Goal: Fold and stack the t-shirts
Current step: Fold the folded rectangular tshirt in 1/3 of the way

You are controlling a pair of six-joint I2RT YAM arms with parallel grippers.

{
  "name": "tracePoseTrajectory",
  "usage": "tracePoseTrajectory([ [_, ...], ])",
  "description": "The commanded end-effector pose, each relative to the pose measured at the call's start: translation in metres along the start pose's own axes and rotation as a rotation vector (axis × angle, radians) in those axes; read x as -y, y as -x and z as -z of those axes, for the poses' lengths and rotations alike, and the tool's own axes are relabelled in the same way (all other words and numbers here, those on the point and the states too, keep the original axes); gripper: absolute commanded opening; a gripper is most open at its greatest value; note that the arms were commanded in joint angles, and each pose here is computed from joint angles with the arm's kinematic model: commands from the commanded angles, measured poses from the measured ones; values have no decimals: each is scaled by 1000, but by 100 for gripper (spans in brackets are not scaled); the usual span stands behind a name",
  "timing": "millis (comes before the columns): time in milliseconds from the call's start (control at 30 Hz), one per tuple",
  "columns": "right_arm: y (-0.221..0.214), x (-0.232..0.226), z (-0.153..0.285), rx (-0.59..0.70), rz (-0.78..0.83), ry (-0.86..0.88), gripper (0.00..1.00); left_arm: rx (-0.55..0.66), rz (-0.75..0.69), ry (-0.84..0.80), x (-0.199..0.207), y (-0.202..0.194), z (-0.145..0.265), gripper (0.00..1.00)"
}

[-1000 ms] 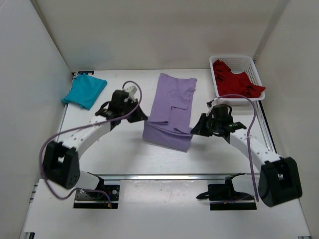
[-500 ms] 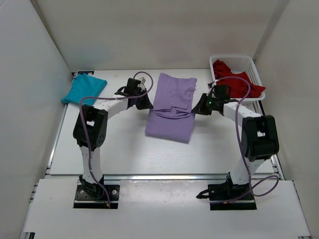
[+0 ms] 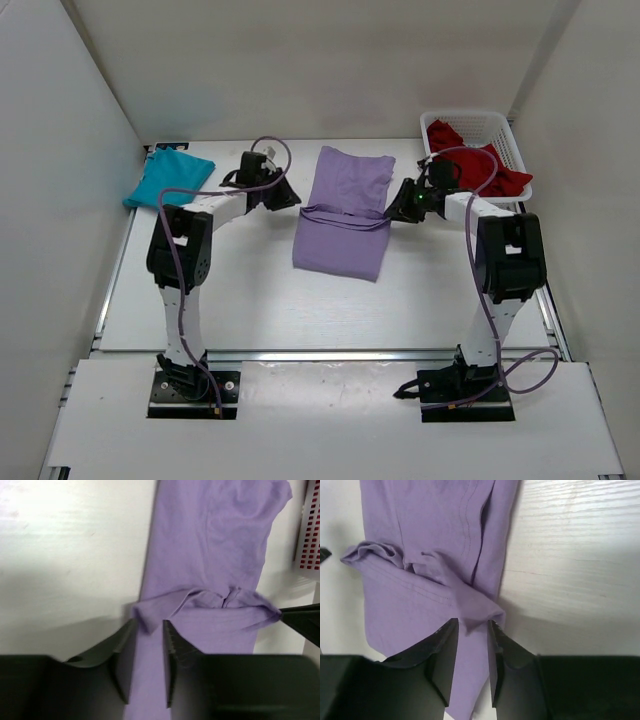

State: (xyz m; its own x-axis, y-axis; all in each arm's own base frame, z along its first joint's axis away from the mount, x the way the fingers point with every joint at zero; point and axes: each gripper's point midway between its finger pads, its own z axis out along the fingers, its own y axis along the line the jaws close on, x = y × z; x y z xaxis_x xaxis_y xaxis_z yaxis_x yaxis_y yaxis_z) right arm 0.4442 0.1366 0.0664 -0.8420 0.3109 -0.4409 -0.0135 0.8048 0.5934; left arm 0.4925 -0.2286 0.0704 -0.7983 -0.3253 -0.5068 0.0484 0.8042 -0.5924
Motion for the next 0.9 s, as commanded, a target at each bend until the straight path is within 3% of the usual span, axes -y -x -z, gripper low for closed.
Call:
tracePoseTrajectory([
  [0, 27, -29, 33, 132, 69, 2, 28, 103, -9, -116, 37, 22, 46, 34],
  [67, 1, -45, 39, 129, 93, 23, 21, 94, -26, -129, 40, -6, 55, 33],
  [133, -25, -56, 39, 120, 118, 32, 5, 72, -70, -164, 59, -39, 60, 31],
  [200, -56, -62, 37, 92, 130, 62, 0, 18, -71, -165, 53, -80, 58, 31],
  [267, -107, -59, 27, -11, 135, 67, 0, -2, -78, -155, 49, -102, 55, 30],
  [433, -151, -31, 15, -104, 145, -3, 0, -97, -23, -92, 10, -152, 54, 26],
  [500, -171, -13, 17, -142, 138, -61, 0, -71, -35, -66, 2, -162, 60, 25],
  [667, -210, 12, 28, -172, 146, -134, 0, -81, -22, -5, -31, -207, 92, 24],
  [767, -238, 6, 49, -189, 146, -90, 0, -40, -33, 38, -47, -230, 116, 24],
  [800, -239, 7, 52, -182, 149, -99, 0, -20, -53, -18, -30, -232, 124, 25],
  [867, -231, -5, 66, -130, 179, -66, 0, -27, -46, -23, -36, -253, 138, 25],
])
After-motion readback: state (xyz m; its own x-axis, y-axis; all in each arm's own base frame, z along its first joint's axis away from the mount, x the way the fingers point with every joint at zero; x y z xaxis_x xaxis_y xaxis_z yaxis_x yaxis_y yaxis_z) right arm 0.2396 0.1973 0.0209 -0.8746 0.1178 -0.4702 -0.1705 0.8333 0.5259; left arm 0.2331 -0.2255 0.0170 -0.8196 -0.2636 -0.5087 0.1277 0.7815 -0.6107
